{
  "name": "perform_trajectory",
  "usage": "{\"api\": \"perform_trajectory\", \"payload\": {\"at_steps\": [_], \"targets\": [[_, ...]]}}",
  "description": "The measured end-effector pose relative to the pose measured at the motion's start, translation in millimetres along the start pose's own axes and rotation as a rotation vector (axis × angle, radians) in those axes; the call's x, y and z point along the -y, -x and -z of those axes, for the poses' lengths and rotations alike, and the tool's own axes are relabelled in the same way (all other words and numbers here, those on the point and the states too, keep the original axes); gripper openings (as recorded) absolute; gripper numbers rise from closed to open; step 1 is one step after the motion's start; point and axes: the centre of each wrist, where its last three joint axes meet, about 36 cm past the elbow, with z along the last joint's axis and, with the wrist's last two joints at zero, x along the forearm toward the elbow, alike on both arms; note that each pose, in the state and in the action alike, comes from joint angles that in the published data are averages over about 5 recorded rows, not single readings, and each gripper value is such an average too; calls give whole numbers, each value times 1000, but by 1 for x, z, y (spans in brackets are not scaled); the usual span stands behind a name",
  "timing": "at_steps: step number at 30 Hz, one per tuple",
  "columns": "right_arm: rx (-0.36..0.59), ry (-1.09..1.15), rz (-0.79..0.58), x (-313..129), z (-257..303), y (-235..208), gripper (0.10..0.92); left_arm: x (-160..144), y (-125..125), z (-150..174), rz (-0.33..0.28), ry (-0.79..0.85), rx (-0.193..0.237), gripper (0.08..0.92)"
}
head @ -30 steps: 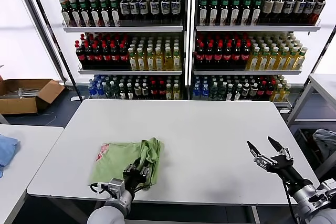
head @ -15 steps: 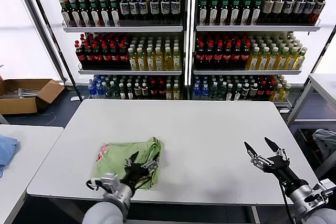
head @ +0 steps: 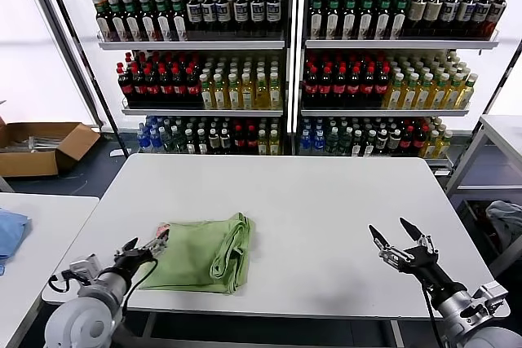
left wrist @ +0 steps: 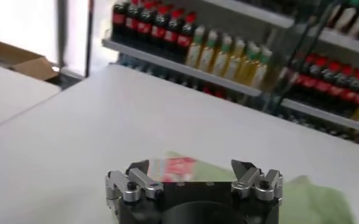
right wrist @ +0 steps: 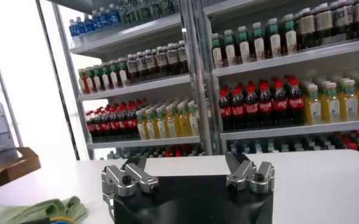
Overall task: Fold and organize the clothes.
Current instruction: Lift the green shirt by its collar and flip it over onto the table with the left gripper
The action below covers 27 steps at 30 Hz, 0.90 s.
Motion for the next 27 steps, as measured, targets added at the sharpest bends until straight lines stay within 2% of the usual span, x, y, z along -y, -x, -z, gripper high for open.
{"api": "perform_trajectory", "payload": {"at_steps": [8,15,27], "targets": [[-5,-12,-5,3,3,-1,823,-20,18,-13,51,6,-52,823],[-5,-15,-9,5,4,1,823,-19,26,-24,46,3,-84,823],[-14,-9,3,-2,-2,5,823,-5,22,-28,16,-32,-102,823]]}}
